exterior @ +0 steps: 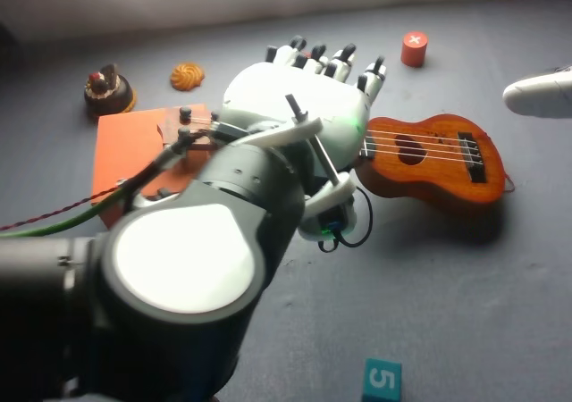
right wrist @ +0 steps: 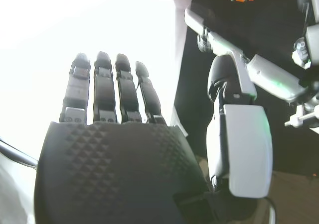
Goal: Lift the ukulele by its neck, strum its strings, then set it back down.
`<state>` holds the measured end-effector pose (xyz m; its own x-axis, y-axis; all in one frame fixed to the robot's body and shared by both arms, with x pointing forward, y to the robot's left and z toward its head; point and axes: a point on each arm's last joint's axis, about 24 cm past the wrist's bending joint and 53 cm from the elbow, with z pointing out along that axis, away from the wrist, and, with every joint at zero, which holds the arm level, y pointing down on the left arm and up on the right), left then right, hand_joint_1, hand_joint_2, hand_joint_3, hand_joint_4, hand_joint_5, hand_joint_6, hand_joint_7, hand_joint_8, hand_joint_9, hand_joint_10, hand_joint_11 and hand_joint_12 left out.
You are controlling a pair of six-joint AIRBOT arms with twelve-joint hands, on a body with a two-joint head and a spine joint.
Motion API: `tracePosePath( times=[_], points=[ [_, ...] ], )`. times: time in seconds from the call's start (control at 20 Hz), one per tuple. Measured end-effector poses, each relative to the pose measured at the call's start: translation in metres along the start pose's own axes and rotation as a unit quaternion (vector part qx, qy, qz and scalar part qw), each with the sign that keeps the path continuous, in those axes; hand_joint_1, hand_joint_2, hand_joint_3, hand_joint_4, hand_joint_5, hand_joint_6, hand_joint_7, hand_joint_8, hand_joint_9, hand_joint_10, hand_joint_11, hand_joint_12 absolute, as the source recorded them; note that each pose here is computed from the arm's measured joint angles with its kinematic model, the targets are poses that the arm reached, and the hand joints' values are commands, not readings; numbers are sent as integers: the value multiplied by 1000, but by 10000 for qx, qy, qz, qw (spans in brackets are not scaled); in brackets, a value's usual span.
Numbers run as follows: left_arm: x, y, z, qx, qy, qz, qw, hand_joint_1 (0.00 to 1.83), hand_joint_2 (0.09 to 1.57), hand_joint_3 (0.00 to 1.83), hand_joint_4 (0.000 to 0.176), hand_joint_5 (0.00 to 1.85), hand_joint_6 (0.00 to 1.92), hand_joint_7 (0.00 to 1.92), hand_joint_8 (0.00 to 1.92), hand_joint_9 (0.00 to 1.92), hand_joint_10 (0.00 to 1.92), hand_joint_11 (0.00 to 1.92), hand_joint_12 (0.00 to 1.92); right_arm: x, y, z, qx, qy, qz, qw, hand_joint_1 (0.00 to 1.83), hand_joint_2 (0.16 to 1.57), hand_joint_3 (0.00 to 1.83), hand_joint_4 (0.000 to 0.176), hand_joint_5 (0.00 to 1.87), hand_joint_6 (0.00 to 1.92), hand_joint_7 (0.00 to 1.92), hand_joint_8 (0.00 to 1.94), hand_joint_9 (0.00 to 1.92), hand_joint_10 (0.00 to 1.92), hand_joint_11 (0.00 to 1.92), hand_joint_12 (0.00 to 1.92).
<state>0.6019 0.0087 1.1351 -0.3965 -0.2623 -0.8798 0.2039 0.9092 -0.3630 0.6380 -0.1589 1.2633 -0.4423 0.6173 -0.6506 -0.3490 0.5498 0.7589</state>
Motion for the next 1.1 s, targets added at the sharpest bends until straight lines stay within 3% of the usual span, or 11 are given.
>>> tracePosePath(
  times=[0.1,0.15,0.25,0.35,0.4,0.5,0.7,0.8,0.9,1.0,1.1],
  points=[
    [4,-3,8,53,13,30,10000,920,1040,0,62,0,0,0,0,60,0,0,467,0,0,0,1,-2,1,10000,607,1130,0,0,68,17,85,7,69,4,4,10],
    [6,-5,13,73,20,55,10000,933,1039,0,61,0,0,0,0,71,5,0,550,0,0,0,0,0,2,10000,603,1138,0,0,61,13,70,1,39,0,0,1],
    [8,-6,20,58,30,51,10000,949,1023,0,71,0,0,18,3,75,5,0,474,0,0,0,0,0,2,10000,604,1137,0,0,52,8,61,0,31,0,0,0],
    [9,-3,28,9,15,72,10000,948,1030,0,65,0,0,4,0,47,0,0,396,0,0,0,-1,-1,2,10000,592,1135,0,0,65,13,83,9,44,6,21,13],
    [10,-1,32,-16,7,100,9999,953,1028,0,63,0,0,0,0,50,3,0,385,0,0,0,0,0,2,10000,616,1114,5,0,95,2,124,3,72,5,3,168],
    [11,6,39,-100,1,163,9998,933,1056,8,55,0,0,0,0,24,0,0,344,0,0,0,0,0,2,10000,577,1126,10,0,63,0,97,1,94,10,0,237],
    [16,22,51,-259,8,272,9993,982,1023,0,60,0,0,33,6,62,8,0,331,0,0,0,-1,-1,4,10000,374,1176,17,0,84,11,121,7,102,10,0,343],
    [21,28,56,-326,37,297,9990,951,1029,0,51,0,0,32,2,74,6,0,390,0,0,0,0,0,4,10000,300,1224,18,0,97,9,106,1,60,9,0,133],
    [25,34,59,-385,79,302,9988,971,1027,0,54,0,0,0,0,18,0,0,344,0,0,0,-1,-1,6,10000,270,1241,11,0,140,16,124,1,66,10,0,106],
    [29,39,64,-426,101,349,9984,973,1040,4,56,0,0,3,0,32,5,0,368,0,0,0,0,0,6,10000,241,1253,13,0,120,5,130,3,63,7,0,105],
    [34,42,68,-421,132,398,9982,970,1038,2,51,0,0,16,6,36,6,0,375,0,0,0,0,0,6,10000,231,1253,5,0,117,3,144,3,96,16,0,254]
  ],
)
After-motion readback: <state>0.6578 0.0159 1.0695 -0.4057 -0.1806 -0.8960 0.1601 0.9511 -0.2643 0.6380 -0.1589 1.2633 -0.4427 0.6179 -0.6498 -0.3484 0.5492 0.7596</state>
